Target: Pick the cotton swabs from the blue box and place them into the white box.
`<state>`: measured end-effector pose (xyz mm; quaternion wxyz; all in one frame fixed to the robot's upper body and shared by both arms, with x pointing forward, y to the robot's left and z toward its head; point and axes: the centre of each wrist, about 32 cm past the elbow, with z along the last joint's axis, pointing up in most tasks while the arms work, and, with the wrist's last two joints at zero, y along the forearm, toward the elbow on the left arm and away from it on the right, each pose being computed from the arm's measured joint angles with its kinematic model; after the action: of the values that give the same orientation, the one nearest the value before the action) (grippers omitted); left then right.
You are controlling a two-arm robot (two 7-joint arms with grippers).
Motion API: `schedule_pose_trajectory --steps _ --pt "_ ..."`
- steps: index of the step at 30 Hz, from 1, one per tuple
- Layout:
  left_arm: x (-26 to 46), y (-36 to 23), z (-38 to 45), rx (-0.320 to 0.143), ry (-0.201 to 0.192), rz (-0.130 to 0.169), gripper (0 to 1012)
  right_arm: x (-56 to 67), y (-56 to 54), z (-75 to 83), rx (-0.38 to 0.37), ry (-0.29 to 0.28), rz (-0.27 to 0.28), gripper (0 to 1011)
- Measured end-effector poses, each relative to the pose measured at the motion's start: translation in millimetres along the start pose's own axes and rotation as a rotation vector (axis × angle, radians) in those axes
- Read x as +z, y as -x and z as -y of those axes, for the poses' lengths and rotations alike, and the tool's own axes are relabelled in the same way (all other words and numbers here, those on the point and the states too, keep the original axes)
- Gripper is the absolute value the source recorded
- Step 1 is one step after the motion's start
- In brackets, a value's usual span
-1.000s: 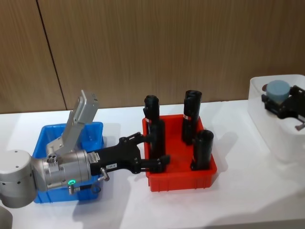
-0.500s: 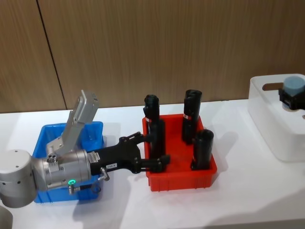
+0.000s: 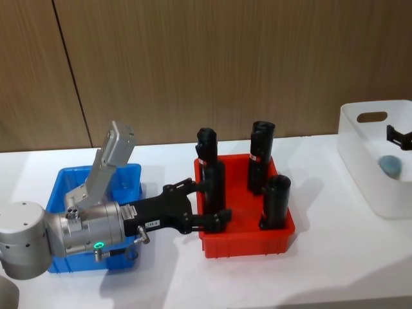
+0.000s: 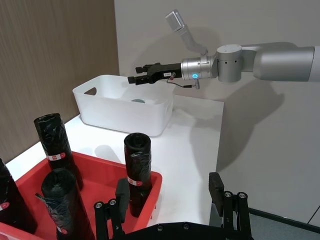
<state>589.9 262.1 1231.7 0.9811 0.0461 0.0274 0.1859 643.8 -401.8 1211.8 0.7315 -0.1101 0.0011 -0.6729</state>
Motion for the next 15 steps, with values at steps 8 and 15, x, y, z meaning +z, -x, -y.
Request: schedule_pose_trajectory --steps 8,15 --pt "0.0 0.0 0.0 0.0 0.0 0.0 1004 -2.6 -1.4 -4.4 -0.009 0.005 -0.004 1001" --pt "-0.1 0.3 0.2 0.004 0.0 0.001 1004 -2.8 -0.9 -4.3 -0.009 0.002 -0.002 1002"
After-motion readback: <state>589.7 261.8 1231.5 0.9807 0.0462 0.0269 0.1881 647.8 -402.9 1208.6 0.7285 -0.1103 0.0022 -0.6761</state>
